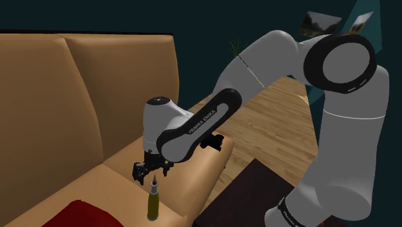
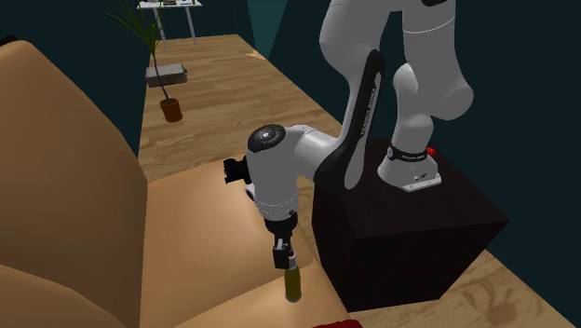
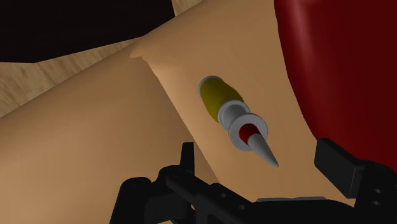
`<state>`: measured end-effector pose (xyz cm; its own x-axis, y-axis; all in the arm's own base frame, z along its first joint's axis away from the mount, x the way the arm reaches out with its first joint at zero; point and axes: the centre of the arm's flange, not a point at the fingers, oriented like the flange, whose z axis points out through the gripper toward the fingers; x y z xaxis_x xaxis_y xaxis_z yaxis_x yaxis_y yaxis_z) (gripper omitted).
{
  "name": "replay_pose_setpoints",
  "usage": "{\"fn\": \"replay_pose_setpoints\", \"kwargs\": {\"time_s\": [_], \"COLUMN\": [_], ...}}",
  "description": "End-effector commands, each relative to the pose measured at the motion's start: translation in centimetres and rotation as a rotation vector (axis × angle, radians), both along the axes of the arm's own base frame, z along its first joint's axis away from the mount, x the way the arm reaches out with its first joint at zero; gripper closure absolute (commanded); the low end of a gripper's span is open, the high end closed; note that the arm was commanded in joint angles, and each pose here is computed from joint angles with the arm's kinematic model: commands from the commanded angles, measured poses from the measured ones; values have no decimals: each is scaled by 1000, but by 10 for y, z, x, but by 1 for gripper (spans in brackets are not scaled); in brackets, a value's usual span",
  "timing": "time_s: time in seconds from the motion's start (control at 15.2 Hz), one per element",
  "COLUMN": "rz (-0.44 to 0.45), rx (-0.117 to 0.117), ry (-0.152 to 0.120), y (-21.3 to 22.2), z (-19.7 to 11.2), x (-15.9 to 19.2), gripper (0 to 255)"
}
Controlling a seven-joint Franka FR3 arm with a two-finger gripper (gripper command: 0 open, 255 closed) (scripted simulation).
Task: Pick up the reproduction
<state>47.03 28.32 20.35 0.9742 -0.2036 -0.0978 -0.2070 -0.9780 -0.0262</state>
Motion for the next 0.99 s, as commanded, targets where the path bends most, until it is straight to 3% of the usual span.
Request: {"fn": "replay_pose_setpoints", "kwargs": {"time_s": [0.0, 0.2, 0.26, 0.92], "rz": [0, 0, 0, 0], "rx": [0, 0, 0, 0], "ry": [0, 0, 0, 0], "y": [-1, -1, 0, -1], "z": [-11, -19, -19, -14], "x": [0, 0, 1, 0], "gripper": [0, 0, 255, 255]}}
